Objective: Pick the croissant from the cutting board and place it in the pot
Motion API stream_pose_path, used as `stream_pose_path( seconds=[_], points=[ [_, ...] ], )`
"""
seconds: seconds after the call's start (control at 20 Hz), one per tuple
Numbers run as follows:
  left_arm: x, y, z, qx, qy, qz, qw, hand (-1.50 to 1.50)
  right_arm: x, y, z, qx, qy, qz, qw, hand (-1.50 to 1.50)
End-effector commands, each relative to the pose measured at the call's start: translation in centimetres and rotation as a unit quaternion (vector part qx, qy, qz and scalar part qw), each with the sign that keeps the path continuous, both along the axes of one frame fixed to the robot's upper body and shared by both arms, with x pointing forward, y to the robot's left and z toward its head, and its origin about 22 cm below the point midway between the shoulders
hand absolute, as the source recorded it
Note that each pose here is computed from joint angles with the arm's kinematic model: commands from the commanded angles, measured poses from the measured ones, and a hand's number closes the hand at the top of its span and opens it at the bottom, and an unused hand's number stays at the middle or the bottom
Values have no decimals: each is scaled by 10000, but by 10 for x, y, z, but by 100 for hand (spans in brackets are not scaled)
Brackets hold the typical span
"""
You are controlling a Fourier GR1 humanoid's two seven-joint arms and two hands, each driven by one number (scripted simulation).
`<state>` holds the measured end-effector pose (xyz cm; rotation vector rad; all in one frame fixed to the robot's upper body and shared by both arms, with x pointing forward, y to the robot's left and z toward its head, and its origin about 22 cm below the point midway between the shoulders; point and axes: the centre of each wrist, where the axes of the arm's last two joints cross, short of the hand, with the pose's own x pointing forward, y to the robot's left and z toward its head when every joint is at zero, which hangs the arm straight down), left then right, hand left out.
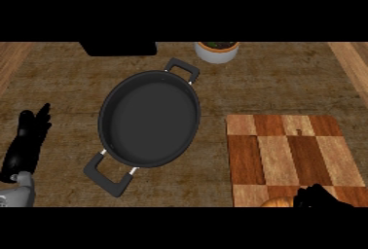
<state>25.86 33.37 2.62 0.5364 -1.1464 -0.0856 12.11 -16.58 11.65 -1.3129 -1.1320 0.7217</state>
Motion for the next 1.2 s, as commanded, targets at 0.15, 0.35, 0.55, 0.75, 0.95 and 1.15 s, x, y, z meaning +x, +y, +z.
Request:
stream_pose_path(
  seconds=[0.15,0.35,0.55,0.75,0.95,1.15],
  points=[
    [9,-11,-2,-41,15,-101,9999,0,-23,26,65,534,-2153,714,9725,150],
    [10,2,6,92,-18,-55,9999,0,-30,45,81,482,-2478,889,9635,150],
    [-1,-1,6,67,2,-71,10000,0,-21,65,97,415,-2427,1027,9638,150],
    [20,0,11,39,-106,-171,9998,0,-7,82,100,438,-2100,1310,9679,150],
    [16,-16,5,86,-104,-271,9995,0,21,94,103,630,-1876,1173,9732,150],
    [26,-4,19,21,-104,-326,9994,0,56,108,107,697,-1538,1035,9802,150]
  ],
)
